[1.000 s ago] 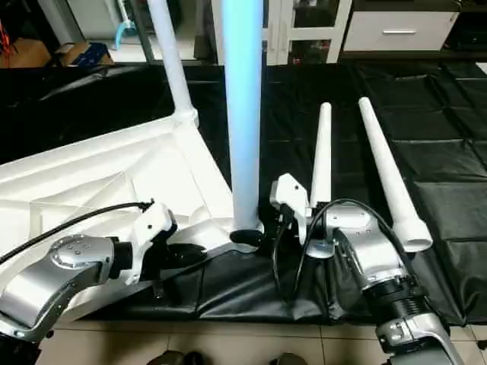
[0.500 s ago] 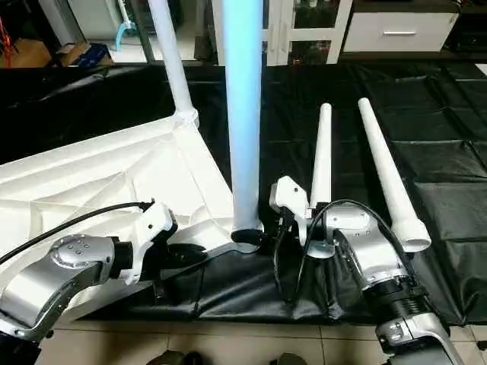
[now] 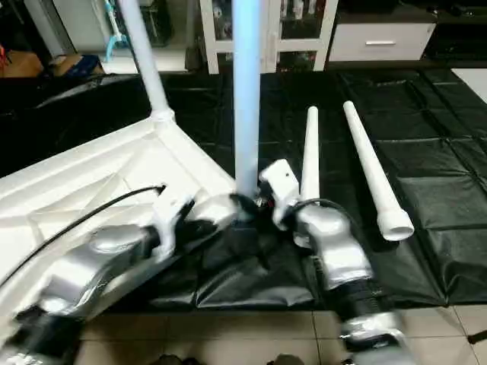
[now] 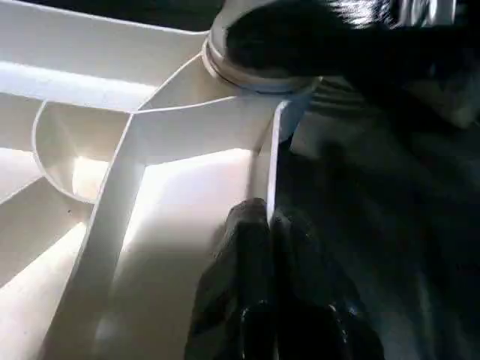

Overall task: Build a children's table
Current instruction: Rotate leg to tighten

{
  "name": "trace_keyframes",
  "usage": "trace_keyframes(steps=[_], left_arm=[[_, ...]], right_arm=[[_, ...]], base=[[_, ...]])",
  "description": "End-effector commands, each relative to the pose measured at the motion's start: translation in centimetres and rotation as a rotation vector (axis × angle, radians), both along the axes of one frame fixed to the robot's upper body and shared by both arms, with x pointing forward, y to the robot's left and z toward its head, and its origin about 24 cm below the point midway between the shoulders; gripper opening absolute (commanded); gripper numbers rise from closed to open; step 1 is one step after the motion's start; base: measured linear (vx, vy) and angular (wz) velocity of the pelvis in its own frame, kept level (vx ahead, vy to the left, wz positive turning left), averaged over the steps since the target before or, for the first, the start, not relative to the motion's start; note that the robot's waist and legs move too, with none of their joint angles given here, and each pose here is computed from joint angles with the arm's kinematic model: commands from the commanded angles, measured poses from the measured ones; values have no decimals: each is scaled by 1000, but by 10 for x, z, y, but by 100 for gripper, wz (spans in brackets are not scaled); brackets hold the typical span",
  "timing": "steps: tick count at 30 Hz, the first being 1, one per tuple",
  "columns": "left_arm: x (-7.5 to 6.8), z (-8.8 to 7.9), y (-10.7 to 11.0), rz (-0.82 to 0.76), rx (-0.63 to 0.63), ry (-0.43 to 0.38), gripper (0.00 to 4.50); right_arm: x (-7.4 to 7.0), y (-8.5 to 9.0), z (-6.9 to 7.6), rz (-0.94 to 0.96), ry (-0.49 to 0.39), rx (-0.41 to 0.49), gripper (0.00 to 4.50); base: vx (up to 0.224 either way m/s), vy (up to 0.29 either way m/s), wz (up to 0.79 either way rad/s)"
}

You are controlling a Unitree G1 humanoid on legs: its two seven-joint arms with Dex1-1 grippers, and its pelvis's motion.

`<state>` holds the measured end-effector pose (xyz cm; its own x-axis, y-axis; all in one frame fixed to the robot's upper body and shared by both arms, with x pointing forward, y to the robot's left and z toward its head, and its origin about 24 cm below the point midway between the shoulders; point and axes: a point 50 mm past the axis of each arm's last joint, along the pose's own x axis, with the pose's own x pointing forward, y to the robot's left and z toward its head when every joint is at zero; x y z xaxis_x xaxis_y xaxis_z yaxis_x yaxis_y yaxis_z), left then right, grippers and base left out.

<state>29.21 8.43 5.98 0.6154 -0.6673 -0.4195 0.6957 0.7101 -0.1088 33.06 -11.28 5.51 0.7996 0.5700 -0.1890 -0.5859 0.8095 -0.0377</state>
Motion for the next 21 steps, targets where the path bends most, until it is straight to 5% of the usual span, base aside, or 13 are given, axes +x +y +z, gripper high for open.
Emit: trace_keyframes(steps=[1, 10, 12, 21], left_arm=[[10, -11, 1, 147, 39, 18, 0], [17, -8, -10, 182, 42, -12, 0], [17, -11, -6, 181, 53, -12, 0], [1, -19, 9, -11, 128, 16, 0]], right_arm=[[-10, 7, -33, -127, 123, -44, 210], [-6, 30, -15, -123, 10, 85, 207], [-7, 35, -2, -48, -21, 197, 241], [-3, 13, 25, 146, -101, 182, 319]], base=[[0, 0, 0], [0, 0, 0], [0, 0, 0], [6, -4, 0]])
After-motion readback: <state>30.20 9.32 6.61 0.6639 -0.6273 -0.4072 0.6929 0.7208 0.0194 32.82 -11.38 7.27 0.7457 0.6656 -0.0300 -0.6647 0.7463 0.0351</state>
